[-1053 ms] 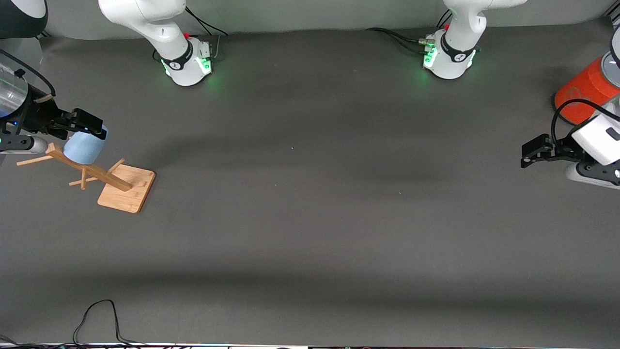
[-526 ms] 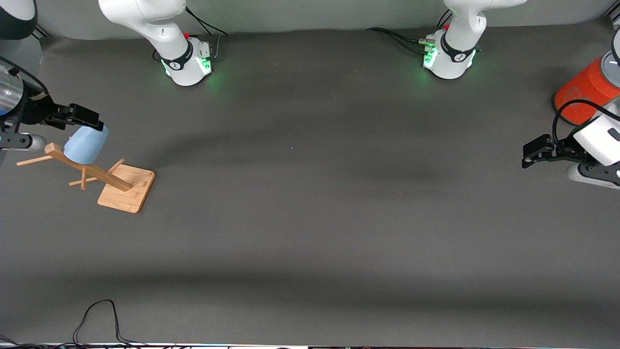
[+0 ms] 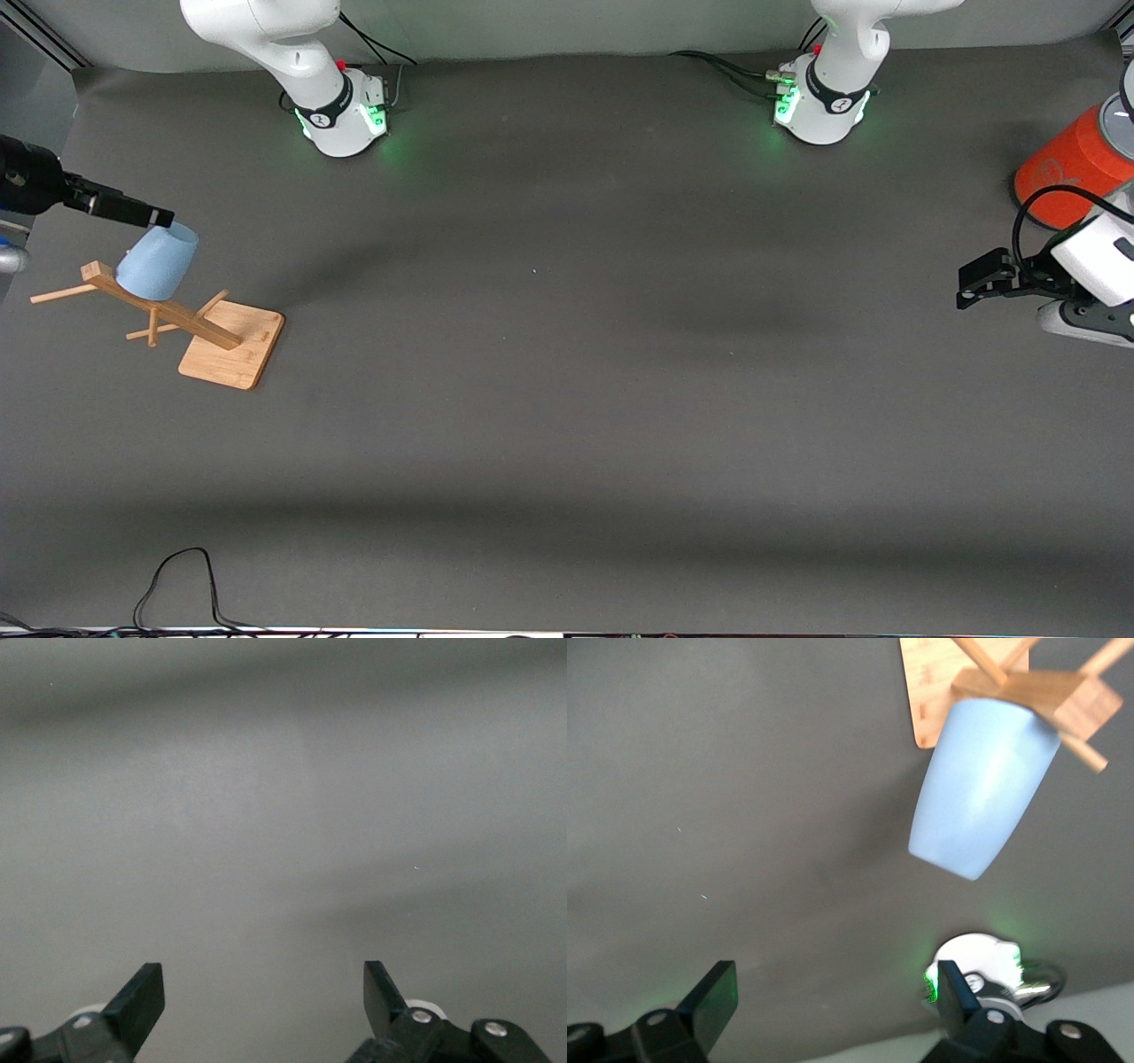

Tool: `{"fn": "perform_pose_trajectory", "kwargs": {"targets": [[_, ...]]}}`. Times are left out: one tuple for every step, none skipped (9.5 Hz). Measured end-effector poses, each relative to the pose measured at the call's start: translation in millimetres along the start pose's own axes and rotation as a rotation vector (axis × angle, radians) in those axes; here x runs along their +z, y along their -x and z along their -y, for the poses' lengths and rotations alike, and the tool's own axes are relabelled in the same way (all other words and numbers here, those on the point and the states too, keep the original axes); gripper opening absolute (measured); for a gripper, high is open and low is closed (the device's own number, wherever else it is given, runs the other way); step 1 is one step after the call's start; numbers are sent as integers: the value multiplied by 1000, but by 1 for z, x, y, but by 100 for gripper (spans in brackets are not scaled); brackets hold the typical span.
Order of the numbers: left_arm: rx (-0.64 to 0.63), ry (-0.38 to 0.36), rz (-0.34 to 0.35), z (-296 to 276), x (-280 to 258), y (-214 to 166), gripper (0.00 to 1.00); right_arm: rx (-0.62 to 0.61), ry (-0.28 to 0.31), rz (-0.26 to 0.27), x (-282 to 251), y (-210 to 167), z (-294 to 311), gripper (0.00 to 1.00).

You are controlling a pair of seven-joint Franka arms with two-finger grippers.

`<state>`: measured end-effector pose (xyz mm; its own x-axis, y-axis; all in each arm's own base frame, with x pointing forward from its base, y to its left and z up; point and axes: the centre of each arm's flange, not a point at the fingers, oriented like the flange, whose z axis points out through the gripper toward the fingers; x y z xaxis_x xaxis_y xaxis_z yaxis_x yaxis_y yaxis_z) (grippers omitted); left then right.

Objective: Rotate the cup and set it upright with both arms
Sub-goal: 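Move the right gripper to the light blue cup on the wooden stand, then close the right gripper around the blue cup's body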

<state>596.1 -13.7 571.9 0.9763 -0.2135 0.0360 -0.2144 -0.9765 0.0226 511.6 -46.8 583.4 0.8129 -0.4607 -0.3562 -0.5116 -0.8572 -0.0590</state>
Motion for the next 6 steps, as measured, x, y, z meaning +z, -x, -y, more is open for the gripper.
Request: {"fn": "perform_pose_trajectory", "kwargs": {"targets": [[0,0,0,0,0,0,100,36,4,18,7,-8,0,100],[0,0,0,0,0,0,100,52,16,40,16,-16,-1,100],[0,0,0,0,0,0,100,65,28,61,25,-25,-2,100],[0,0,0,0,0,0,100,83,37,78,33,-35,-6,100],[0,0,0,0,0,0,100,105,43,95,41,-47,-15,100],[0,0,-1,0,0,0,100,126,48,113,48,-57,-24,100]]}}
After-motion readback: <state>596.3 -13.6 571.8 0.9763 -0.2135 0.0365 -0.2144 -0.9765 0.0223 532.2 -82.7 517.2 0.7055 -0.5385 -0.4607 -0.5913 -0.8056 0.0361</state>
